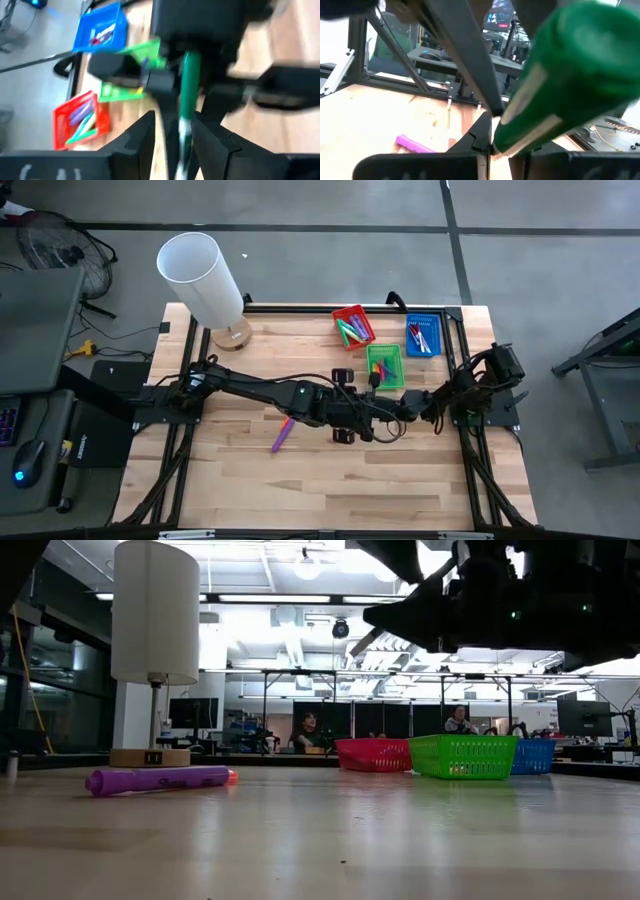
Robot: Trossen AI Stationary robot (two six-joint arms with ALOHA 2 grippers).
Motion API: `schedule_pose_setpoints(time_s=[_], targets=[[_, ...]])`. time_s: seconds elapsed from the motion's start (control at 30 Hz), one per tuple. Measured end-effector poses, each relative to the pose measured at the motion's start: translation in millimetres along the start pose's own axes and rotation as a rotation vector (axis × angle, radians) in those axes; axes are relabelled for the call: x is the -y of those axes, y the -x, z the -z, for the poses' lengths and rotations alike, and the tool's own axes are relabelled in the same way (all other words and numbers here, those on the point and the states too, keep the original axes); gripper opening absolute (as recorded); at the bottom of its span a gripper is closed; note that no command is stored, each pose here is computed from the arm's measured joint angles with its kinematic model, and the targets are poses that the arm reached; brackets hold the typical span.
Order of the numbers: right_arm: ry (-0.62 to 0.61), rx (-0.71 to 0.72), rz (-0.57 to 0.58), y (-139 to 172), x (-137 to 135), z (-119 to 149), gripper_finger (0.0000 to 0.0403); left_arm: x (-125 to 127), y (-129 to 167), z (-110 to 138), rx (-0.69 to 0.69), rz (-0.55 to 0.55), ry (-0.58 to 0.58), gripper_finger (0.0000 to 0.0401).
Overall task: Pick & Place Markers
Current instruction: Put the green marker in the blue bin
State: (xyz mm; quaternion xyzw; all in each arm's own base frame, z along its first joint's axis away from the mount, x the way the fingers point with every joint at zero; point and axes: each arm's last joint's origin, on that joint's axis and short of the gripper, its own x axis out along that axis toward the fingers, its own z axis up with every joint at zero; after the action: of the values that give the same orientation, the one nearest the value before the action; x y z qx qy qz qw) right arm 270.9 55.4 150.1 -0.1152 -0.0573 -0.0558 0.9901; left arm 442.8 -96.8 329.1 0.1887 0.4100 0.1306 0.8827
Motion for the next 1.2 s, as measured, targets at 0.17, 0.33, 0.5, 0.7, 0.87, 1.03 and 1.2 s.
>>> schedule_pose_setpoints(time_s=[0.17, 0.33, 0.5, 0.7, 0.87, 1.03, 1.2], targets=[[-0.004, -0.015, 0.022, 0.1, 0.5, 1.1, 0.0024, -4.8, 10.7, 10.2, -0.088, -0.066, -0.025, 0.0123], [-0.022, -0.065, 0.078, 0.3, 1.6, 4.9, 0.0024, -9.8, 26.1, 25.7, -0.204, -0.178, -0.008, 0.0123], [-0.052, -0.118, 0.108, 0.0, 8.2, 3.6, 0.0024, -12.4, 36.3, 43.8, -0.33, -0.3, 0.025, 0.0124], [-0.091, -0.205, 0.172, 3.2, 28.9, -11.9, 0.0024, -0.4, 31.3, 57.0, -0.365, -0.368, 0.028, 0.0124], [-0.158, -0.346, 0.243, 6.3, 57.7, -37.8, 0.0024, 6.3, 17.9, 72.0, -0.401, -0.437, -0.015, 0.0124], [-0.261, -0.579, 0.346, 16.9, 98.0, -65.7, 0.0024, 11.4, 7.4, 87.1, -0.41, -0.512, -0.028, 0.0124], [-0.324, -0.717, 0.425, 27.3, 133.5, -93.2, 0.0024, 4.9, 16.7, 96.6, -0.34, -0.514, 0.031, 0.0124]])
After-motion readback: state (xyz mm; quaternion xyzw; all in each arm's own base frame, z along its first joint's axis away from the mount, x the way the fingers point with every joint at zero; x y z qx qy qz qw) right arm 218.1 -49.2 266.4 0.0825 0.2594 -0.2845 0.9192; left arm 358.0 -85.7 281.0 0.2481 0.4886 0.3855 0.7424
